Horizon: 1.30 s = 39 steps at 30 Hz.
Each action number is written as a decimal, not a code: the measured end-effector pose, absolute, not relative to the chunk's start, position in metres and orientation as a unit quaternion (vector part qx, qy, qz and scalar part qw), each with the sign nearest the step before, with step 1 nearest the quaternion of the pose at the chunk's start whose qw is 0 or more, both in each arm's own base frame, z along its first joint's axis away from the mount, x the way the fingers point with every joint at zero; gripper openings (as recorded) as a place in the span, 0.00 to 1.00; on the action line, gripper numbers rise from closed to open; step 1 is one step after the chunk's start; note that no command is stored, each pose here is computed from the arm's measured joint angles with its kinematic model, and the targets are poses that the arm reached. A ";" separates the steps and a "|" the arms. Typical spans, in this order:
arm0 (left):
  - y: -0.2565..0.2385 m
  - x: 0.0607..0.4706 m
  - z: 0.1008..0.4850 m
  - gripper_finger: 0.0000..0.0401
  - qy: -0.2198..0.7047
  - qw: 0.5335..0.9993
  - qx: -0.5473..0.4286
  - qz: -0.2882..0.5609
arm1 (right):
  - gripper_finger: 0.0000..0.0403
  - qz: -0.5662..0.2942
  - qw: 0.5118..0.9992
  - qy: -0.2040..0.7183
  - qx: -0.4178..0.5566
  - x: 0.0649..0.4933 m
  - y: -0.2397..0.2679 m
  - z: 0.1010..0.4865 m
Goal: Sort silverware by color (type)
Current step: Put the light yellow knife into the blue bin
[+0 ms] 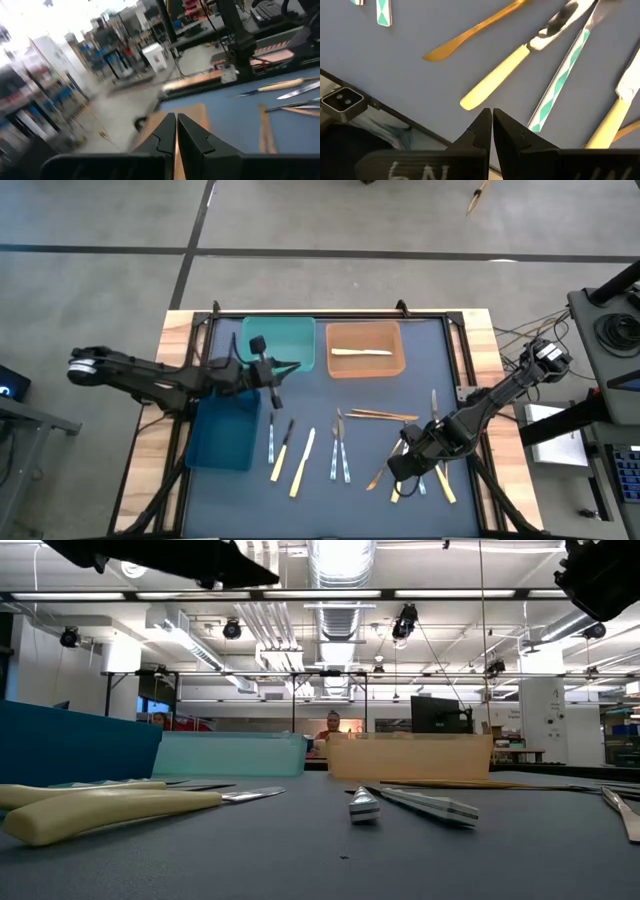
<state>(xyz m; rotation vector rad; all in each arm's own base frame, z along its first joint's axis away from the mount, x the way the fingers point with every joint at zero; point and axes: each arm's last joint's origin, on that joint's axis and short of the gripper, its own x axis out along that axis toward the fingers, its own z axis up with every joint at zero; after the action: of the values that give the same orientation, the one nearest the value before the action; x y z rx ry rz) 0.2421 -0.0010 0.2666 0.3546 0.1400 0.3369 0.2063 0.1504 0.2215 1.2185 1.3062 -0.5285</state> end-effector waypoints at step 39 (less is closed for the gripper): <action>-0.007 0.245 0.264 0.00 0.057 0.980 0.121 0.149 | 0.29 -0.344 0.511 0.673 0.410 0.183 0.164 0.183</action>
<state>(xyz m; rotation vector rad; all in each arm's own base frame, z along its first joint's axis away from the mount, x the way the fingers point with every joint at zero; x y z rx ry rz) 0.2455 -0.0071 0.2642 0.2428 0.1147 0.2993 0.1832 0.1636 0.1831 0.9871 1.6197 -0.8289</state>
